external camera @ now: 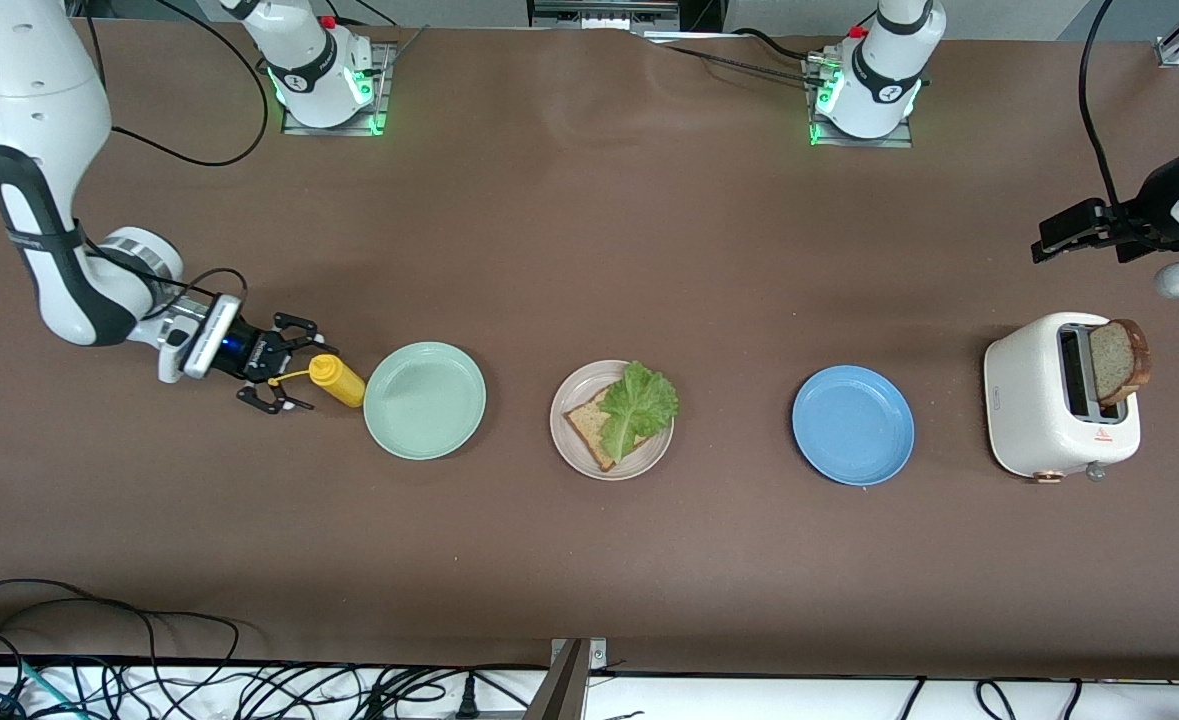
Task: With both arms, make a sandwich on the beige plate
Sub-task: 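Close the right gripper around the yellow mustard bottle, then lift the mustard bottle with the right gripper and carry it toward the sandwich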
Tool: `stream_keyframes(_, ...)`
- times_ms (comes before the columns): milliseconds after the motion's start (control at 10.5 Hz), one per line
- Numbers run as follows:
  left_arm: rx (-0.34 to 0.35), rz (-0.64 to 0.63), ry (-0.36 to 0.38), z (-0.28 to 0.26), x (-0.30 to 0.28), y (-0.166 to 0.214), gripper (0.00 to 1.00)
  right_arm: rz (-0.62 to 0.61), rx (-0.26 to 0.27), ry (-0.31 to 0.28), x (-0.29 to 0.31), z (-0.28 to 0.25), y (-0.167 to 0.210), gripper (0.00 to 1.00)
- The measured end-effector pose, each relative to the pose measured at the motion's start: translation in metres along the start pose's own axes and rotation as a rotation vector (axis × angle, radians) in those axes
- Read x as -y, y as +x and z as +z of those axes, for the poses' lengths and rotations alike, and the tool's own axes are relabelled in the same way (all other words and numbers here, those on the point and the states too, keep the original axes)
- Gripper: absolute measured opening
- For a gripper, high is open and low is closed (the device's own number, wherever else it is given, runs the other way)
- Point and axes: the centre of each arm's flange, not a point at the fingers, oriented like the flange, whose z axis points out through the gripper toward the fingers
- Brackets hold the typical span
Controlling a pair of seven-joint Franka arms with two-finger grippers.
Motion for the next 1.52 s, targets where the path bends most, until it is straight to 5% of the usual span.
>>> stream_keyframes(381,0.000,0.000,0.000,0.000,0.000,0.000,1.00,0.021,-0.058,-0.023,-0.002,0.020,-0.007,0.93)
stream_keyframes(761,0.000,0.000,0.000,0.000,0.000,0.000,1.00,0.016,-0.067,-0.015,-0.003,0.025,-0.005,0.41)
stream_keyframes(952,0.000,0.000,0.000,0.000,0.000,0.000,1.00,0.026,-0.062,-0.017,-0.004,0.023,-0.005,0.29)
stream_keyframes(1237,0.000,0.000,0.000,0.000,0.000,0.000,1.00,0.119,-0.038,-0.022,-0.012,0.015,-0.003,0.19)
stream_keyframes(1522,0.001,0.000,0.000,0.000,0.000,0.000,1.00,0.234,0.057,-0.049,-0.027,0.005,0.004,0.06)
